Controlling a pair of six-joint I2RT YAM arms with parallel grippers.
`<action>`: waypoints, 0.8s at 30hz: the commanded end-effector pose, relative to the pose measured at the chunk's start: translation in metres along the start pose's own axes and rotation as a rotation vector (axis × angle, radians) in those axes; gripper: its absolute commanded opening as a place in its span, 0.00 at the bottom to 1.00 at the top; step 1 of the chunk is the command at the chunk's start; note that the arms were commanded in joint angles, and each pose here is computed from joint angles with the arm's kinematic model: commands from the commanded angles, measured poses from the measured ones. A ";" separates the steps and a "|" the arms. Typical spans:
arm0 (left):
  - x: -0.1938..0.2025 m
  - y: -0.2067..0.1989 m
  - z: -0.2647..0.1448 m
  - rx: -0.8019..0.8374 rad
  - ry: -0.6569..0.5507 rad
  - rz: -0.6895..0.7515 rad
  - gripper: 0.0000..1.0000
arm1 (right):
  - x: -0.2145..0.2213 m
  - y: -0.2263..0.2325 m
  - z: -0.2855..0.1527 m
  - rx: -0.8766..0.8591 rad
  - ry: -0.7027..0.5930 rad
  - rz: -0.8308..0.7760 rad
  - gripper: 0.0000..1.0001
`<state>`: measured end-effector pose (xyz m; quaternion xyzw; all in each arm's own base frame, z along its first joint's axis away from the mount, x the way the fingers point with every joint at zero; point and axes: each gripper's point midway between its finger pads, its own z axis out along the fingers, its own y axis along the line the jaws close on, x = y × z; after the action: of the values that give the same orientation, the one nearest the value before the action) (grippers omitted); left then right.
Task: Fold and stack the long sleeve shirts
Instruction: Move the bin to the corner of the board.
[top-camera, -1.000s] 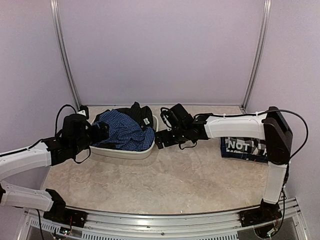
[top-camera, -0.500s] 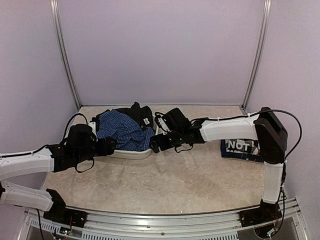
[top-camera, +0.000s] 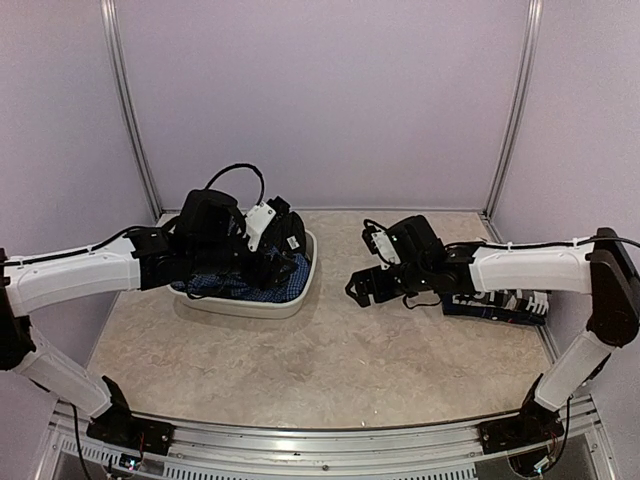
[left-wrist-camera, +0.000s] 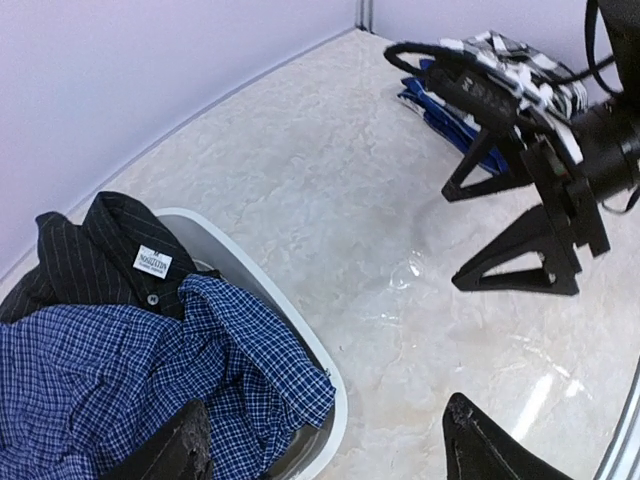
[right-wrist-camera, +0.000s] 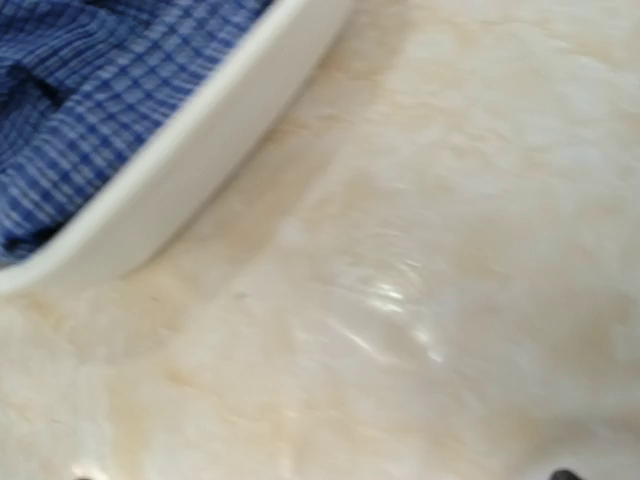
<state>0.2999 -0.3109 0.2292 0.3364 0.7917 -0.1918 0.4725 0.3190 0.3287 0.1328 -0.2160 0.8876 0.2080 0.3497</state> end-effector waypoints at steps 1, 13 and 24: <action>0.051 -0.019 0.014 0.121 0.234 0.297 0.74 | 0.002 -0.012 -0.011 -0.034 -0.047 0.007 0.95; 0.116 0.005 0.046 0.060 0.492 0.501 0.73 | 0.030 -0.028 -0.024 -0.066 -0.061 0.025 0.95; 0.136 0.036 0.057 -0.016 0.607 0.616 0.35 | 0.042 -0.025 -0.015 -0.102 -0.040 0.042 0.95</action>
<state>0.3045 -0.2810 0.0708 0.5823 0.7722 0.0421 0.2507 0.2943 0.2882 0.1064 -0.2131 0.8780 0.2530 0.3458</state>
